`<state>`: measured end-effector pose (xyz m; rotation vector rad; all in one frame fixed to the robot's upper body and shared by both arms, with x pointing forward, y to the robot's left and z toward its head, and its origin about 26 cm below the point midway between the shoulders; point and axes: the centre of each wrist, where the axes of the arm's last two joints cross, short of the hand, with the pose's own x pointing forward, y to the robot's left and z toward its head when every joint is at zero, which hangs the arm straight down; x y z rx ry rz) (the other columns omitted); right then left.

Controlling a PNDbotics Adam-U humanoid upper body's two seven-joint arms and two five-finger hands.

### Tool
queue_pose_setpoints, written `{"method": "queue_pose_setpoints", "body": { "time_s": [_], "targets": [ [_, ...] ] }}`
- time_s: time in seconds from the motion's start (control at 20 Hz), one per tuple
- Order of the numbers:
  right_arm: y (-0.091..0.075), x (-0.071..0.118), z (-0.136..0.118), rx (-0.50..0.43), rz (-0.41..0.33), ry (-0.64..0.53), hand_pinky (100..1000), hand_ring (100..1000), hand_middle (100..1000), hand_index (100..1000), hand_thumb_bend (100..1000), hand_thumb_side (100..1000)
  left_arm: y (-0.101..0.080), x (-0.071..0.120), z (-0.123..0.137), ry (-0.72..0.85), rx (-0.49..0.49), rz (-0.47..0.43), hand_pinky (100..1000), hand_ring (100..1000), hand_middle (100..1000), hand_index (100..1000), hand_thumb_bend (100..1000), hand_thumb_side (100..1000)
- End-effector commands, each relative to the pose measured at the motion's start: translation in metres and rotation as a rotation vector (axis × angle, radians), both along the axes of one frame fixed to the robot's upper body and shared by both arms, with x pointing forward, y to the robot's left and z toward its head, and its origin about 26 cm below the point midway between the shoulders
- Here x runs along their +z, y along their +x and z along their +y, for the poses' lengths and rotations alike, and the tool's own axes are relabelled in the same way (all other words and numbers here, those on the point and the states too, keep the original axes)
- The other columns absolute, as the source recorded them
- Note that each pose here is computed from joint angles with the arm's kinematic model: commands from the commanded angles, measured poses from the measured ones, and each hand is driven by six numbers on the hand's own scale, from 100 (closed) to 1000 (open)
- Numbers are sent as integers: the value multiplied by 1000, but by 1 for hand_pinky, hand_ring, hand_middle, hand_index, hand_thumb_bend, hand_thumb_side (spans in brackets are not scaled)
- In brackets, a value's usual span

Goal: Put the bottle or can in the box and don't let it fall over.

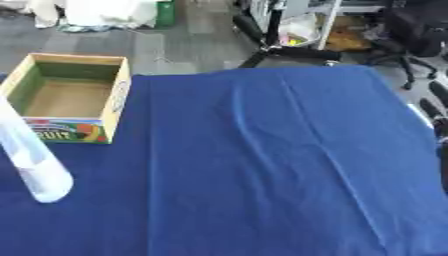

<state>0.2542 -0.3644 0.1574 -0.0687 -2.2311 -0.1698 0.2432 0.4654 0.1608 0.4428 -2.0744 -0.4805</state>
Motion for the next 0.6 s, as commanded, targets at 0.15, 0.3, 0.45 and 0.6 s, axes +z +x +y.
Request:
{"method": "queue_pose_setpoints", "body": {
  "time_s": [0.15, 0.3, 0.45, 0.6],
  "targets": [
    [-2, 12, -3, 4, -30, -37, 974, 1000, 1000, 1000, 100, 526, 0, 14, 5, 54, -15, -8, 1000, 1000, 1000, 953, 617, 831],
    [-2, 12, -3, 5, -30, -38, 974, 1000, 1000, 1000, 100, 526, 0, 14, 5, 58, -15, -6, 1000, 1000, 1000, 950, 762, 871],
    [-2, 12, -3, 5, -32, -39, 973, 1000, 1000, 1000, 100, 526, 0, 14, 5, 67, -19, -2, 1000, 1000, 1000, 953, 507, 800],
    [-2, 12, -3, 5, -33, -38, 973, 1000, 1000, 1000, 100, 526, 0, 12, 4, 82, -36, 8, 1000, 1000, 1000, 962, 288, 733]
  ]
}}
